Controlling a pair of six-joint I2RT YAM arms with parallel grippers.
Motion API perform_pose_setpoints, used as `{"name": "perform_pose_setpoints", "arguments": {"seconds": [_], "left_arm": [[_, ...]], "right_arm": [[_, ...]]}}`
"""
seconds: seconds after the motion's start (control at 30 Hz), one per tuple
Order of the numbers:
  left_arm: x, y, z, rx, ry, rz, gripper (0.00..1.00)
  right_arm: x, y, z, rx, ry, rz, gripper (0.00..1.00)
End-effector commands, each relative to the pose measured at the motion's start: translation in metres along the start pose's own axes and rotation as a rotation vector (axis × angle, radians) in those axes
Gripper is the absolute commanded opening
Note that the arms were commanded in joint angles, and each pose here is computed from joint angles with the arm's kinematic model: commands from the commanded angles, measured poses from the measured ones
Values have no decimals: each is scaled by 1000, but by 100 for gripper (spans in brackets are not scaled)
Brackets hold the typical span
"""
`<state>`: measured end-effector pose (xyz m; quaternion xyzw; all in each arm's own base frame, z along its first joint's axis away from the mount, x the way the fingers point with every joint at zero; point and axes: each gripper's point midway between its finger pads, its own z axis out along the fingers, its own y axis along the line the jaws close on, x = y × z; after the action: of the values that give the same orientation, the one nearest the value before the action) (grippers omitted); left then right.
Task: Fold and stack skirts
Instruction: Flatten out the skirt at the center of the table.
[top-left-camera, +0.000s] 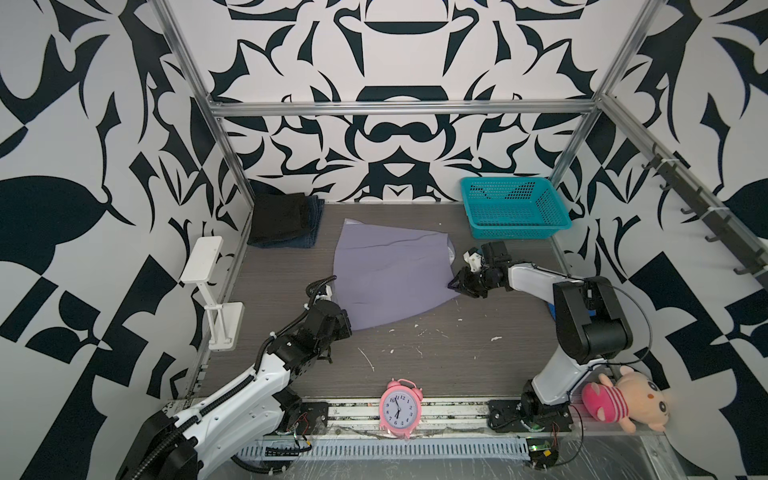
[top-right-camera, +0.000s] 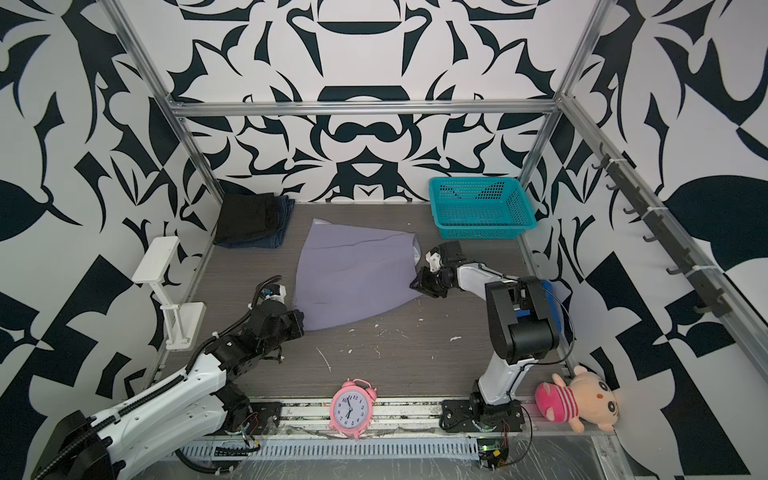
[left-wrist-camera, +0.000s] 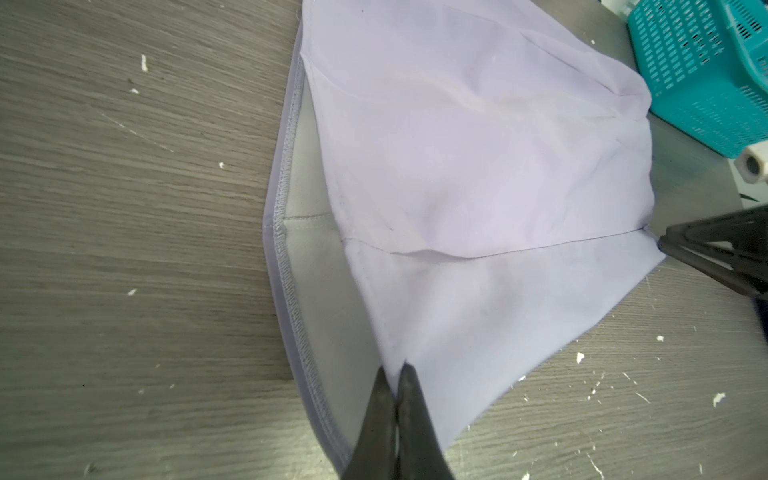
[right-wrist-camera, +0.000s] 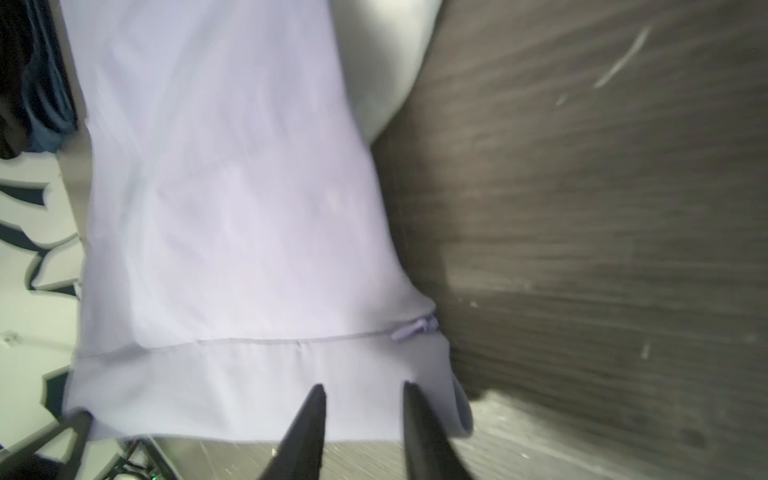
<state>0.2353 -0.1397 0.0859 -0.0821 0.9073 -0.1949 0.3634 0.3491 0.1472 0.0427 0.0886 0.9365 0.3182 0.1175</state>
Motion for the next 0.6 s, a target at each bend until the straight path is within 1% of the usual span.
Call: {"name": "perform_pose_setpoints", "arguments": {"seconds": [0.0, 0.03, 0.1, 0.17, 0.2, 0.3, 0.33, 0.4, 0.43, 0.5, 0.53, 0.57], "left_arm": [[5, 9, 5, -28, 6, 3, 0], [6, 8, 5, -29, 7, 3, 0], [5, 7, 6, -24, 8, 1, 0], [5, 7, 6, -26, 9, -1, 0], [5, 7, 6, -26, 10, -3, 0], [4, 8, 4, -26, 2, -5, 0], [4, 9, 3, -27, -4, -6, 0], [4, 11, 3, -29, -11, -7, 0], [5, 12, 2, -30, -13, -7, 0], [6, 14, 2, -32, -17, -8, 0], [6, 14, 2, -32, -18, -8, 0], [6, 14, 3, -33, -21, -8, 0]], "right_arm": [[5, 29, -13, -130, 0, -34, 23], [5, 33, -12, -154, 4, -32, 21], [5, 37, -13, -177, 12, -20, 7], [4, 42, -15, -200, 5, -21, 5], [4, 45, -17, -207, 1, -23, 0], [1, 51, -23, -225, -19, -22, 0], [0, 48, -25, -202, -31, -21, 0], [-9, 41, -34, -149, -94, -20, 0], [-16, 36, -38, -110, -133, -25, 1], [-31, 27, -43, -27, -188, -41, 19], [-38, 25, -44, 0, -204, -47, 26], [-43, 21, -41, 23, -212, -47, 30]]}}
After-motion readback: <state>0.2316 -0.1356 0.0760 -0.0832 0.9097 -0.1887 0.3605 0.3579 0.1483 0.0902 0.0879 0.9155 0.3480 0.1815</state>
